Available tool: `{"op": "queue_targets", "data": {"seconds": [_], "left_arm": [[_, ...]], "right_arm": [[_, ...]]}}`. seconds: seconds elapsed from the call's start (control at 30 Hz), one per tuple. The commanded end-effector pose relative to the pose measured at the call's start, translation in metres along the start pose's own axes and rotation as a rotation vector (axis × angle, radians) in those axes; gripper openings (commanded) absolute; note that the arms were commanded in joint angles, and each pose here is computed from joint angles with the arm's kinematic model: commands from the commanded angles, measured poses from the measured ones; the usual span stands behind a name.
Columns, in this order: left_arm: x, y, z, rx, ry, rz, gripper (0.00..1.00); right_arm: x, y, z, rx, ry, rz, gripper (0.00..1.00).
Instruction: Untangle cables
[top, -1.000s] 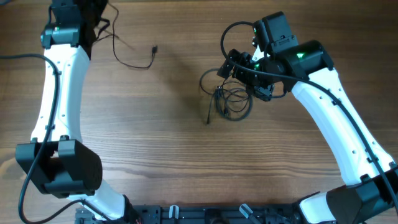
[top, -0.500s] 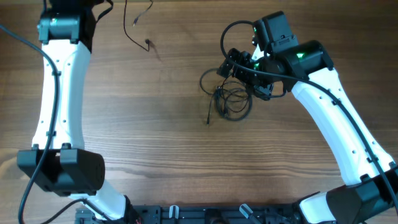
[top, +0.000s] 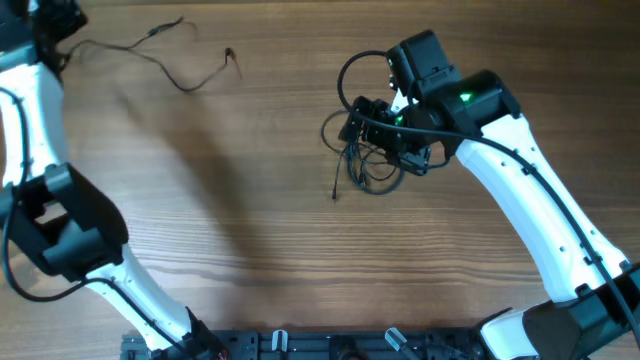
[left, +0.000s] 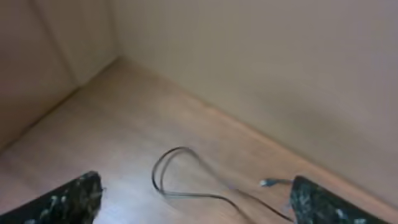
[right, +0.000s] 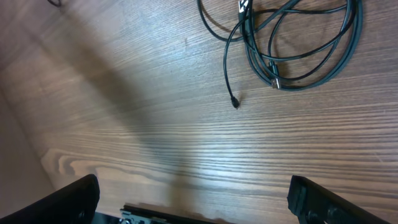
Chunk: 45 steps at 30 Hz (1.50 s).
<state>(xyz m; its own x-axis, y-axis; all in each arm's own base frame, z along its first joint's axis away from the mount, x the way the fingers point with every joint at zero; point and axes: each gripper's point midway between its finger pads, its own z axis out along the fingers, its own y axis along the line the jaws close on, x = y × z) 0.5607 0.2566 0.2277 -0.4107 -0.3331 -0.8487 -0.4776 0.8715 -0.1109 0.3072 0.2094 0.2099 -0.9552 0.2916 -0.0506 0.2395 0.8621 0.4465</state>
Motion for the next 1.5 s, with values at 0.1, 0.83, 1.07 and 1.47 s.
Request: {"op": "queue_targets", "data": {"seconds": [0.1, 0.83, 1.07, 1.47], "left_arm": [[0.054, -0.006, 0.000, 0.097, 0.222, 0.034, 1.00], [0.194, -0.210, -0.037, 0.565, 0.537, 0.414, 0.86], [0.246, -0.213, -0.007, 0.466, 0.545, 0.656, 0.94], [0.264, -0.192, 0.028, 0.366, 0.541, 0.687, 0.06]], "right_arm": [[0.001, -0.004, 0.006, 0.022, 0.007, -0.011, 0.99], [0.004, -0.006, 0.006, 0.033, 0.017, -0.012, 0.99], [0.004, -0.009, 0.006, 0.044, 0.016, -0.037, 0.99], [0.001, -0.011, 0.006, 0.056, -0.001, -0.037, 0.99]]}}
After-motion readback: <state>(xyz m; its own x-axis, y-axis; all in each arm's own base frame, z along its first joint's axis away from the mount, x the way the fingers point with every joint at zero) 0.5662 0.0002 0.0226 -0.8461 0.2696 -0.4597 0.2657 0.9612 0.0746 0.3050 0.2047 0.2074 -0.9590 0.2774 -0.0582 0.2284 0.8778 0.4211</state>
